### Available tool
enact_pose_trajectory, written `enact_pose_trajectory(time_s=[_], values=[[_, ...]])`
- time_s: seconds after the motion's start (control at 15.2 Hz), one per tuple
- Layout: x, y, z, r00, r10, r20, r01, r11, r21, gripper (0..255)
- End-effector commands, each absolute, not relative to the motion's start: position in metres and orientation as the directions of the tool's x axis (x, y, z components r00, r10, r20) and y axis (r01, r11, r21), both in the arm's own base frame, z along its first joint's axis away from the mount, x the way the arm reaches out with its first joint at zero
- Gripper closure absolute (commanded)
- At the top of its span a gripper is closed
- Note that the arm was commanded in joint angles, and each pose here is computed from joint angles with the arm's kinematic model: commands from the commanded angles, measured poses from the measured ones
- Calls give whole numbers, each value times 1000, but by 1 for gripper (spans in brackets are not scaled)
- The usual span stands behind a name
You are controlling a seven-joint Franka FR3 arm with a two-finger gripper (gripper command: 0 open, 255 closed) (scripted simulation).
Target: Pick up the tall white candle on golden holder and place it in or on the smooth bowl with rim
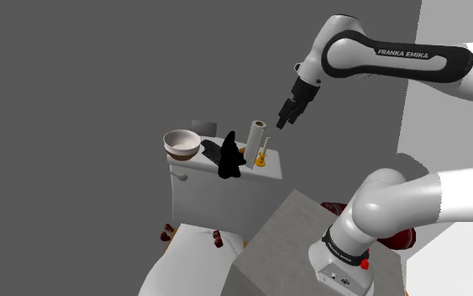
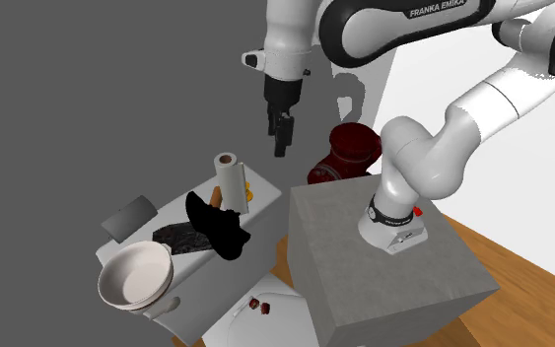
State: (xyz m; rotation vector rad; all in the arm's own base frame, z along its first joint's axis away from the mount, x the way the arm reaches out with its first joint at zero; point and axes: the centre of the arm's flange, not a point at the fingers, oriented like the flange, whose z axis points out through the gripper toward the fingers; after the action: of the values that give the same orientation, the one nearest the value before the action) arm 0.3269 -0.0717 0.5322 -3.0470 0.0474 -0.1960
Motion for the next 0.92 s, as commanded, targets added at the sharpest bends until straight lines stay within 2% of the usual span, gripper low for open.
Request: enact_pose_trajectory(time_s=[0.0, 0.86], values=[[330, -86, 510, 987, -75, 145, -59, -992, -108, 0], [355, -175, 358, 922, -316, 225, -261, -934, -242, 0]])
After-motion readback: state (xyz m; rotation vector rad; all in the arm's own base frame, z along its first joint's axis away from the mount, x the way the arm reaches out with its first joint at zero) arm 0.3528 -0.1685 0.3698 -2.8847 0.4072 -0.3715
